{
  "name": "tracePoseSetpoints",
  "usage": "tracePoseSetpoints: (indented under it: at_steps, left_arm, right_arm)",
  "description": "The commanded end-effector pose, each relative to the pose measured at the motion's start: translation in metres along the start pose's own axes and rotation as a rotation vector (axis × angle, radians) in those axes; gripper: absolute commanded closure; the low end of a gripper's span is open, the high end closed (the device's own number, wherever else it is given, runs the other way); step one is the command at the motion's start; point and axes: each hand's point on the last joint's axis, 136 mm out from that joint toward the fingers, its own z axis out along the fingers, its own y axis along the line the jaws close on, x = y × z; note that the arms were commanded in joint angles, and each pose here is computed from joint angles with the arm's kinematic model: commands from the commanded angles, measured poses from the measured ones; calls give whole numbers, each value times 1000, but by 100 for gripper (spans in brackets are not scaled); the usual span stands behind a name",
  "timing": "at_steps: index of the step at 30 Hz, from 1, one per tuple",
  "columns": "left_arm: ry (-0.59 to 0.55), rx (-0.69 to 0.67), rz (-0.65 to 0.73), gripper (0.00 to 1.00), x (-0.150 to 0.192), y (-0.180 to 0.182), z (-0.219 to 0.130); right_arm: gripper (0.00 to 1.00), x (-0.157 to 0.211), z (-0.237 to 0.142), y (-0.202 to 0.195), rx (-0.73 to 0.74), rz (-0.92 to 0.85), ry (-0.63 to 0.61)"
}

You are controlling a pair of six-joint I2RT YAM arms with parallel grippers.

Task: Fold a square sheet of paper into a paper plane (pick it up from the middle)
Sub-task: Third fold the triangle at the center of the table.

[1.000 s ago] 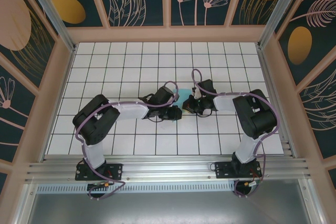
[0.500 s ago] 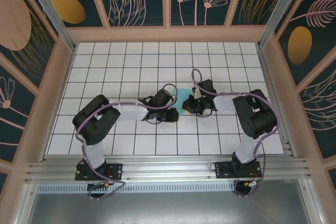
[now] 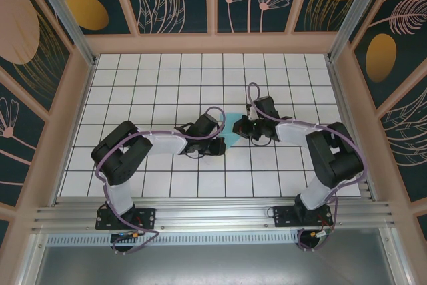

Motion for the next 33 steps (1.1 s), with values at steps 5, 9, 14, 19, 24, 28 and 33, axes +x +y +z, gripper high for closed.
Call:
tracePoseSetpoints:
  at_steps: [5, 9, 14, 19, 24, 28, 33]
  left_arm:
    - [100, -135, -31, 95, 34, 40, 6]
    - [100, -140, -32, 95, 34, 40, 6]
    - [101, -143, -33, 95, 34, 41, 6]
    - [110, -165, -32, 97, 39, 47, 5]
    - [127, -197, -29, 100, 47, 57, 5]
    - [139, -206, -33, 100, 53, 62, 6]
    - [143, -211, -34, 100, 54, 64, 7]
  right_arm:
    - [97, 33, 14, 2, -29, -5, 79]
    - [98, 42, 25, 2, -23, -6, 110]
    - [98, 46, 34, -8, 2, 2, 131]
    - [97, 37, 38, -32, 86, 25, 100]
    - [96, 19, 32, -38, 73, 46, 50]
    - [95, 3, 28, -42, 48, 57, 20]
    - [93, -11, 23, -54, 60, 73, -11]
